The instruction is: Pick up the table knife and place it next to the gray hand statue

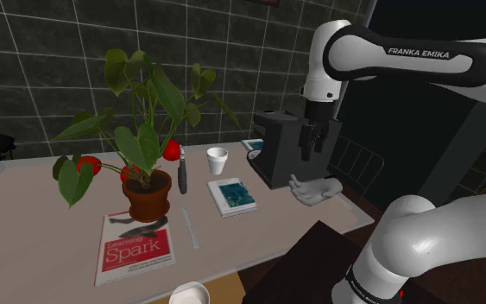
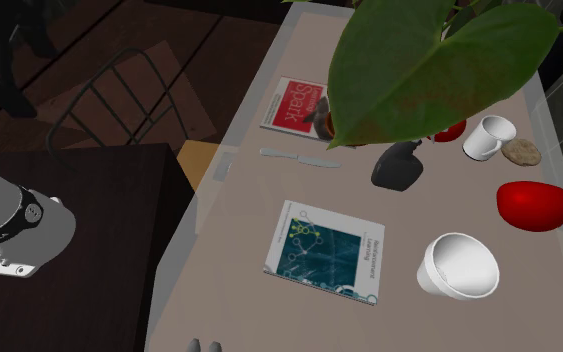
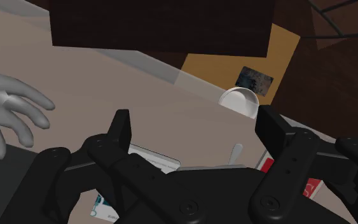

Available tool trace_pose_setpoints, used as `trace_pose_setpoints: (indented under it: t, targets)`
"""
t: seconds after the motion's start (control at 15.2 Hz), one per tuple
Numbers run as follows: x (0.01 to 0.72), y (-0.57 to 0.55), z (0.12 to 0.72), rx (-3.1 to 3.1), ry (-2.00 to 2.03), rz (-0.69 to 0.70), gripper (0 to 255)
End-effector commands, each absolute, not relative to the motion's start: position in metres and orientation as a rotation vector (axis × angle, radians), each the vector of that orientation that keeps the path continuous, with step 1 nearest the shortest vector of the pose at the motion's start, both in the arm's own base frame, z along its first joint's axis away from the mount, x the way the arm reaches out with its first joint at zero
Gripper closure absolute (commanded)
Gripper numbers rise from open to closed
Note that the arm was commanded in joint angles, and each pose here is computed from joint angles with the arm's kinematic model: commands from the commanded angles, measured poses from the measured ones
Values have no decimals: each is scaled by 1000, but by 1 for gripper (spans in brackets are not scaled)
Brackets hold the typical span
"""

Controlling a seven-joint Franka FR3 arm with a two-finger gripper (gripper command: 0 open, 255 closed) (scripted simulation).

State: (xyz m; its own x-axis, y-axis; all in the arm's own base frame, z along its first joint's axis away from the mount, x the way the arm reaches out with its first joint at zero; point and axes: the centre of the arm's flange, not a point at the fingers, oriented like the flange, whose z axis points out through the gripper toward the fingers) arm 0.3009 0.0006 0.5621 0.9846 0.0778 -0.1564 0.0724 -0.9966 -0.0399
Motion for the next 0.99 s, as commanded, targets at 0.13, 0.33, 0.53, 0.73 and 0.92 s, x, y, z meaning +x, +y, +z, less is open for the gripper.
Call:
trace_pose_setpoints:
  t: [0.13, 0.33, 0.53, 0.73, 0.92]
  targets:
    - [311, 14, 542, -3102, -90, 229, 0]
    - [327, 32, 513, -3111, -48, 204, 0]
    - [344, 51, 484, -3119, -6, 179, 0]
    - [362, 68, 455, -3127, 35, 154, 0]
    - [381, 85, 426, -3134, 77, 128, 0]
